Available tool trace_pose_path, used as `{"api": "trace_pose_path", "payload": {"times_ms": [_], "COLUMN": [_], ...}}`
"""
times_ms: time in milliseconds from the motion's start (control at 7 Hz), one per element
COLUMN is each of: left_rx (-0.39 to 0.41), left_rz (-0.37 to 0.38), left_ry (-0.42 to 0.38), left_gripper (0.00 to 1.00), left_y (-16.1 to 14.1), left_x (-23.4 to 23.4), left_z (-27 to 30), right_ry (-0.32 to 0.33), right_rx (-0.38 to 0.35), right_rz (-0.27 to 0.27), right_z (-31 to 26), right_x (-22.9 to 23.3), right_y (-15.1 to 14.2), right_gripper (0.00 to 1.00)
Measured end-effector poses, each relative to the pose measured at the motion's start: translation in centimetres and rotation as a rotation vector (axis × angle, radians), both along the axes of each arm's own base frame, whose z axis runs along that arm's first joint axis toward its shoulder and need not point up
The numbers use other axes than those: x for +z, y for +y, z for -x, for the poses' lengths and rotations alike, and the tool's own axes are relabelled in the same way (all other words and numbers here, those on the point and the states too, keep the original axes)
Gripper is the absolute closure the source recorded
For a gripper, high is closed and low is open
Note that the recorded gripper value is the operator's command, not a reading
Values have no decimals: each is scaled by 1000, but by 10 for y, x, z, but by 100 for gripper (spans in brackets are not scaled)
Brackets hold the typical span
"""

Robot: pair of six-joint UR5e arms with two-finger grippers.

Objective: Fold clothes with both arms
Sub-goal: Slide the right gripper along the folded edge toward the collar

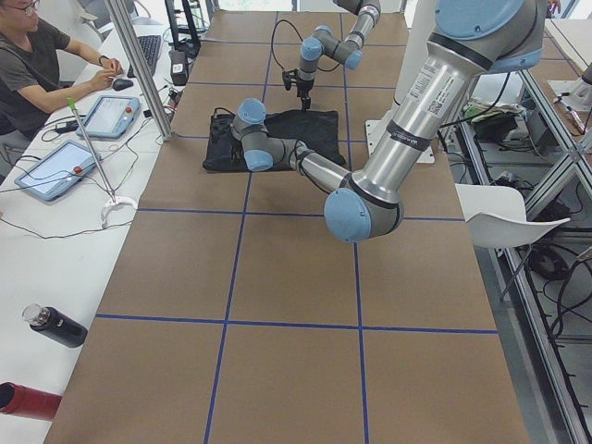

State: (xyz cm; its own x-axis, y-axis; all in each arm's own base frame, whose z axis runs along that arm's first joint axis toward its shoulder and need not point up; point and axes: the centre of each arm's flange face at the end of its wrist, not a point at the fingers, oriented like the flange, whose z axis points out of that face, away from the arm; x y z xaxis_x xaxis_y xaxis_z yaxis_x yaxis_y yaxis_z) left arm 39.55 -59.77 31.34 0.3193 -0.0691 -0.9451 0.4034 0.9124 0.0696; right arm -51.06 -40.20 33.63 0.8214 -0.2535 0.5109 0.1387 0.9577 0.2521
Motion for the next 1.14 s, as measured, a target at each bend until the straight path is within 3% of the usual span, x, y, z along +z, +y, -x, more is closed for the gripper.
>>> {"api": "trace_pose_path", "payload": {"times_ms": [286, 714, 1143], "left_rx": [0, 2, 3], "left_rz": [0, 1, -3], "left_ry": [0, -3, -7], "left_gripper": [0, 0, 0], "left_y": [0, 0, 0], "left_x": [0, 2, 6], "left_z": [0, -1, -1], "right_ry": [-16, -66, -74], "right_rx": [-2, 5, 31], "right_rz": [19, -4, -22], "right_z": [-5, -1, 23], "right_x": [-2, -37, -71], "right_y": [-4, -12, -47], "right_gripper": [0, 0, 0]}}
